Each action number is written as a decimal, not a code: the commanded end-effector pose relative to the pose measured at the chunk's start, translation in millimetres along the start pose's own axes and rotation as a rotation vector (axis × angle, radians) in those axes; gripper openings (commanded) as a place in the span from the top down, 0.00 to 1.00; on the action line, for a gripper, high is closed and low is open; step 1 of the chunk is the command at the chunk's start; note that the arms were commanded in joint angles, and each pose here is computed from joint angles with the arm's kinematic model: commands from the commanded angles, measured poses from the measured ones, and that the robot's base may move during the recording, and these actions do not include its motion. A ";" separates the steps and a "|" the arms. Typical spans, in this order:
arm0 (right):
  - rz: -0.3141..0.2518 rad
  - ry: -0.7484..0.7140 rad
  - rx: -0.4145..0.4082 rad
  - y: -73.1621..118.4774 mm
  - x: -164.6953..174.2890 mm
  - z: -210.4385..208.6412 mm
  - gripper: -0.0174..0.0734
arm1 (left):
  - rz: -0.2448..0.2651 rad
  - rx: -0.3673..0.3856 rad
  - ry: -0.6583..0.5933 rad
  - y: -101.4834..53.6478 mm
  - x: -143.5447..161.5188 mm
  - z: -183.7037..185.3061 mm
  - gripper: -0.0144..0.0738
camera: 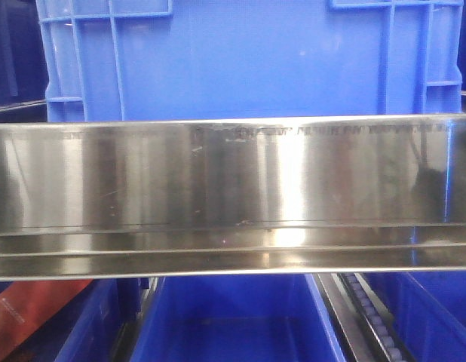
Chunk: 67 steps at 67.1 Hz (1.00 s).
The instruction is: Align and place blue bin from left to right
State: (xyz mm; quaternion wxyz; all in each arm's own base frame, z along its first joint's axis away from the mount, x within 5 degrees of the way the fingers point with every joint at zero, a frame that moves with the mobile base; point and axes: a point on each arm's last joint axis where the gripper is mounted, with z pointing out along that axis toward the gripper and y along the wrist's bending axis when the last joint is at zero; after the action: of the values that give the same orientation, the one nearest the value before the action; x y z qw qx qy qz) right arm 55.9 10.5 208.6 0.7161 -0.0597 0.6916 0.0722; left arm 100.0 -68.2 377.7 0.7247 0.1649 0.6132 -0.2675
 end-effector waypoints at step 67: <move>-0.004 -0.030 0.003 -0.1 -2.7 -0.5 0.90 | 0.143 -0.089 0.170 9.1 21.3 -13.9 0.96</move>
State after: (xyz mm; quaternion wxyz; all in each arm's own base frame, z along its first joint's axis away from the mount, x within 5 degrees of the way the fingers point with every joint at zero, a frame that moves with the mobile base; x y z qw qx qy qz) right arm 55.9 10.5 208.7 0.7164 -0.0597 0.6914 0.0722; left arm 100.2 -59.6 361.6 0.6988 0.1783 0.6650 -0.1940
